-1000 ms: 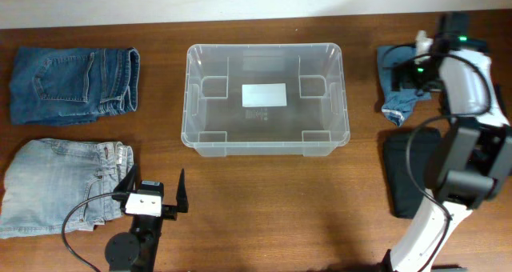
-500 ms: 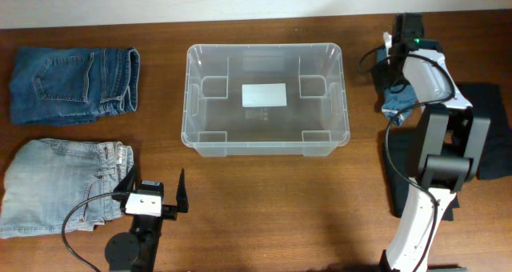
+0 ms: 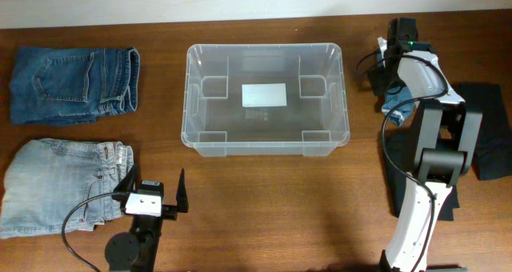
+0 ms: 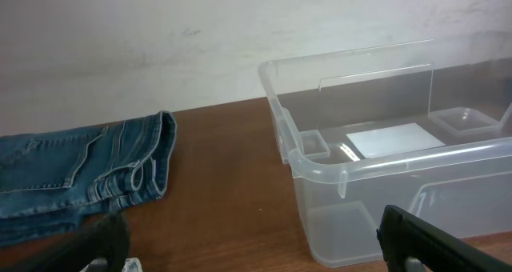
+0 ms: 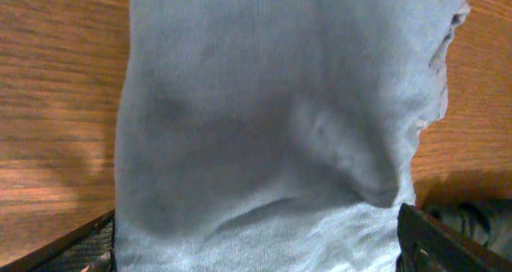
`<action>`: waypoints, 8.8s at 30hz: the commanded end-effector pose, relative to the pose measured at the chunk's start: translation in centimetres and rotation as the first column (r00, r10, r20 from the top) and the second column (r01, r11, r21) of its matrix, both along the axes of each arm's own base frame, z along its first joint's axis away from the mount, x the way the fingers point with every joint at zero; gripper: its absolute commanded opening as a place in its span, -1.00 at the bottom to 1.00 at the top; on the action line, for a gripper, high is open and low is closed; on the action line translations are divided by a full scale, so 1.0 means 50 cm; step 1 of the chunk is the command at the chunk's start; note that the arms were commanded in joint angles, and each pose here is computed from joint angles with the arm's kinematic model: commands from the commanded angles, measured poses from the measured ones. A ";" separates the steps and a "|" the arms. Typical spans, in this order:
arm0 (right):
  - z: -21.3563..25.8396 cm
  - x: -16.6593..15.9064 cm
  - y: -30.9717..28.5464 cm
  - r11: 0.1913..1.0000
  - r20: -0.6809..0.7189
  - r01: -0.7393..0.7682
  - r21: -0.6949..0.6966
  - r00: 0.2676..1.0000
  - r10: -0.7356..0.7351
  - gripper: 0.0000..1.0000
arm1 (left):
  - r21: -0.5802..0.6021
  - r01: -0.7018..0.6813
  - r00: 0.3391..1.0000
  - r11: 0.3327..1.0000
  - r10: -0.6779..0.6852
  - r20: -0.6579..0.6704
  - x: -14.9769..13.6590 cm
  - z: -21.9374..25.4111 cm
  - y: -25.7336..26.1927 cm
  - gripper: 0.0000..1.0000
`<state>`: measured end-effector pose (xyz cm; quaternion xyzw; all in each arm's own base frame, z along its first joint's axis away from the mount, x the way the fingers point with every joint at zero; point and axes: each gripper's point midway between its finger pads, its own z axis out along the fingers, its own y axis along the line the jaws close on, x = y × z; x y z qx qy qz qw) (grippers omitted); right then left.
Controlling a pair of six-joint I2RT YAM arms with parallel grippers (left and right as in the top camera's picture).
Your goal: Pack container
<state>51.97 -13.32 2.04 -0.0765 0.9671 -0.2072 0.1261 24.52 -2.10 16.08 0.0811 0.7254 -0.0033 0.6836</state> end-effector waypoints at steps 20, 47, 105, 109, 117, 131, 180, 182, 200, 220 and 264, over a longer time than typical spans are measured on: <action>0.001 0.003 -0.032 0.983 0.008 0.178 -0.056 0.984 -0.177 -0.92 | 0.015 0.003 1.000 1.000 -0.003 0.001 0.000 -0.003 0.000 0.98; 0.542 -0.067 0.425 0.860 0.270 0.068 0.506 0.934 -0.232 -0.92 | 0.015 0.003 1.000 1.000 -0.003 0.001 0.000 -0.003 0.000 0.99; 0.062 -0.178 0.899 0.947 -0.034 0.072 0.314 0.997 -0.065 -0.47 | 0.016 0.003 1.000 1.000 -0.003 0.000 0.000 -0.003 0.000 0.99; 0.060 -0.178 0.927 0.923 -0.051 0.064 0.379 0.998 -0.049 -0.05 | 0.015 0.003 1.000 1.000 -0.003 0.001 0.000 -0.003 0.000 0.99; 0.069 -0.175 1.014 0.828 -0.040 -0.203 0.522 0.964 0.262 0.21 | 0.016 0.003 1.000 1.000 -0.003 0.001 0.000 -0.003 0.000 0.99; 0.299 -0.081 0.913 0.790 0.188 -0.237 0.566 0.970 0.156 0.32 | 0.015 0.003 1.000 1.000 -0.003 0.001 0.000 -0.003 0.000 0.99; 0.223 -0.210 0.932 0.758 -0.097 -0.151 0.635 0.957 0.272 -0.42 | 0.015 0.003 1.000 1.000 -0.003 0.001 0.000 -0.003 0.000 0.99; 0.201 -0.233 0.927 0.779 -0.151 -0.129 0.614 0.949 0.276 -0.42 | 0.015 0.003 1.000 1.000 -0.003 0.000 0.000 -0.003 0.000 0.99; 0.081 -0.287 0.970 0.800 -0.235 -0.126 0.586 0.919 0.316 -0.46 | 0.016 0.003 1.000 1.000 -0.003 0.000 0.000 -0.003 0.000 0.99; 0.043 -0.189 0.961 0.831 -0.087 -0.139 0.539 0.972 0.219 -0.38 | 0.016 0.003 1.000 1.000 -0.003 0.001 0.000 -0.003 0.000 0.99; 0.046 -0.092 0.946 0.745 0.018 -0.138 0.653 0.986 0.166 -0.73 | 0.016 0.003 1.000 1.000 -0.003 0.001 0.000 -0.003 0.000 0.99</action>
